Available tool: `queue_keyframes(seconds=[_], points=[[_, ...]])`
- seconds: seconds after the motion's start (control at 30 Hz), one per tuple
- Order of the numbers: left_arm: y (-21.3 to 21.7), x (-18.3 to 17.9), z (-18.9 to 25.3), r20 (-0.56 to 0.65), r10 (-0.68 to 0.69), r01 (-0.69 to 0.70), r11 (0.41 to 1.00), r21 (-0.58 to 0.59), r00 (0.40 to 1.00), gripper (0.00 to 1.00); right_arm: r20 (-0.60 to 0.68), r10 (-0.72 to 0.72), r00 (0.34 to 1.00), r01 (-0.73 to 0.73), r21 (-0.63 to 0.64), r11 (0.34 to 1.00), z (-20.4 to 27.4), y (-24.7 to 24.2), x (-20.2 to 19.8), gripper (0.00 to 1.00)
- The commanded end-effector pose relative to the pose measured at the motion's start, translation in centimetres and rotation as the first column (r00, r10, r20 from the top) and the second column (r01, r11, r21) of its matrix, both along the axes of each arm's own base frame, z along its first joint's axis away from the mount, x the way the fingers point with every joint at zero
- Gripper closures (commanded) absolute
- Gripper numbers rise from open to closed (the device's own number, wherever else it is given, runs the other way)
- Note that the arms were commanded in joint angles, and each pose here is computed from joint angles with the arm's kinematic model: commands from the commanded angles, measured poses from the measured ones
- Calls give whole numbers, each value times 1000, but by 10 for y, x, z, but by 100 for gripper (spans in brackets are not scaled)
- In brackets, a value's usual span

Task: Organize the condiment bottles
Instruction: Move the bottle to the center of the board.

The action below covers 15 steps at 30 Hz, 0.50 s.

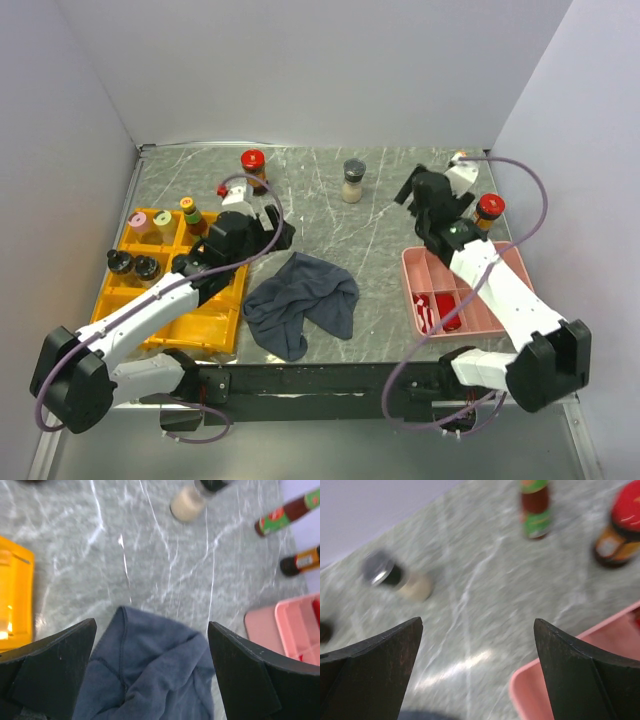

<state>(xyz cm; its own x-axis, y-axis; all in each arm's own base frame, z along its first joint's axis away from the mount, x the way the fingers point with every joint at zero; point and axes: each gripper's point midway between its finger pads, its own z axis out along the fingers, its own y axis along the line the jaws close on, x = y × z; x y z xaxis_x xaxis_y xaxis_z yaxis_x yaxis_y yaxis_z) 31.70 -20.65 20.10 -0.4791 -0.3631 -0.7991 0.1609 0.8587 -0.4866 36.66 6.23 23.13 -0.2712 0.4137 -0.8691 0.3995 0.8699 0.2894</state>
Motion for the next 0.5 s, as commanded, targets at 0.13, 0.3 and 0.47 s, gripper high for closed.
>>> queue_keyframes(seconds=[0.13,0.3,0.47], points=[[-34,-34,17,159,-111,94,989,115,981,1,-92,-378,921,360,-169,918,-12,-125,9,0],[-28,-34,1,166,-74,40,980,196,983,1,-148,-427,892,407,-149,901,-36,-157,13,0],[-32,-40,6,179,-92,56,980,193,980,1,-151,-489,859,473,-126,872,-49,-185,16,0]])
